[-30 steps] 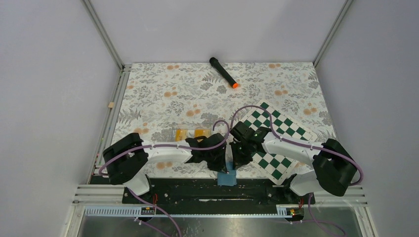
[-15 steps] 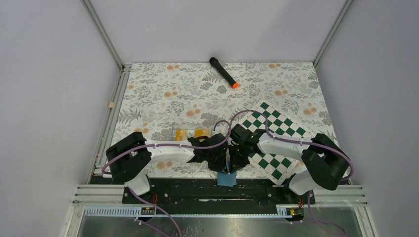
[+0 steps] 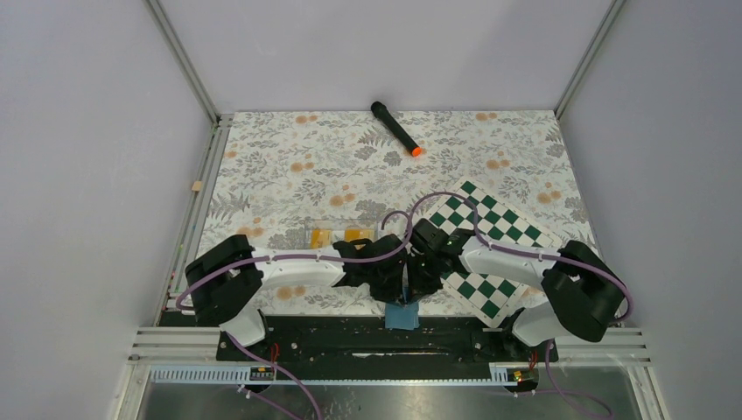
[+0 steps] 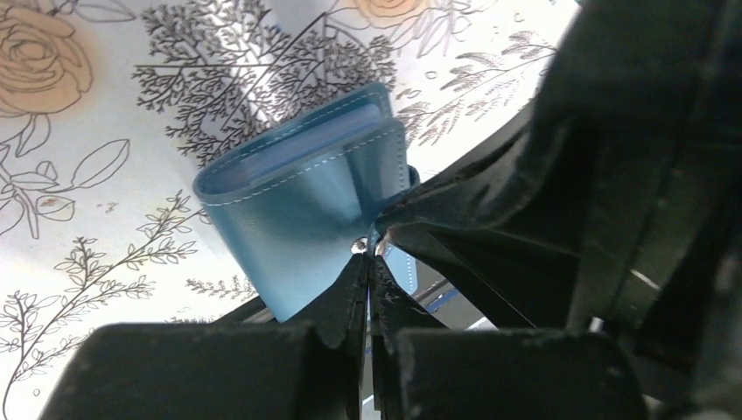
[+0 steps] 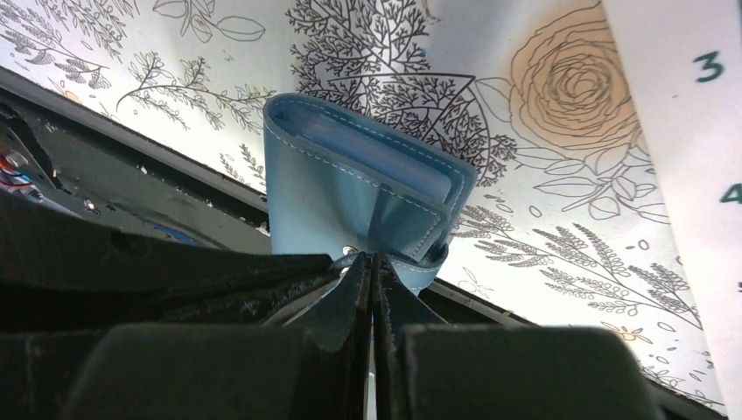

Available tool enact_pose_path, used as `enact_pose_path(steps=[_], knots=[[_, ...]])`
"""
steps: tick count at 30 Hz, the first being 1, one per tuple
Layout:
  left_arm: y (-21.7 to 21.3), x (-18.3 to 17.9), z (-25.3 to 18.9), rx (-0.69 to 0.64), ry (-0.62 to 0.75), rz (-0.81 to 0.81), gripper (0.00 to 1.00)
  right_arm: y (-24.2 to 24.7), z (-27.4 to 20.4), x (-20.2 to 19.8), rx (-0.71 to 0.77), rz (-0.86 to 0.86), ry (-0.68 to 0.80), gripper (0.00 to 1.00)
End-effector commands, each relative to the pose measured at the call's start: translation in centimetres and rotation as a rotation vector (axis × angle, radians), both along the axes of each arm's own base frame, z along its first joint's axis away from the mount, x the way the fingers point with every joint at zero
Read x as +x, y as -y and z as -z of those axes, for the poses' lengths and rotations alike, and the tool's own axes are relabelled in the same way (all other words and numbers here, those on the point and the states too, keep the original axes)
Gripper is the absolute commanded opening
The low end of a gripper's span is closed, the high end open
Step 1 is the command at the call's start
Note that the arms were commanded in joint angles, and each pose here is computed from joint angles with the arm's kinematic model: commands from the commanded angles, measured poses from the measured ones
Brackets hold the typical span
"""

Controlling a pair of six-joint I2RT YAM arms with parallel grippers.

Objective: Put the credit cards into the card holder
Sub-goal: Close the card holder at the center of the board.

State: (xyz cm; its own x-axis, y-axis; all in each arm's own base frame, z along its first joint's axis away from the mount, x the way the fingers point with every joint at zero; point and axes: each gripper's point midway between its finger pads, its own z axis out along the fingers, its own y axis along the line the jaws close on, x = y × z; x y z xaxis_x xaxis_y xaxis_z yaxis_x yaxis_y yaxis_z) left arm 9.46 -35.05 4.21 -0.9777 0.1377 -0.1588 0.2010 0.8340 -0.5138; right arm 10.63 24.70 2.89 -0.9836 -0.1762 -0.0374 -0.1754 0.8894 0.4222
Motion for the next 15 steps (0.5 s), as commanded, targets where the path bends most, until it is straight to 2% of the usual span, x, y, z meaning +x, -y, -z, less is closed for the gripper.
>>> enact_pose_path(steps=[1,15], knots=[[2.0,0.7,-3.8,-0.090,0.075,0.038,0.00,0.2,-0.9,1.1,-0.015,0.010,0.079,0.00],[0.9,-0.3,-2.3,-0.036,0.036,0.054,0.00,1.0,1.2,2.2,-0.153,-0.002,0.069,0.00]])
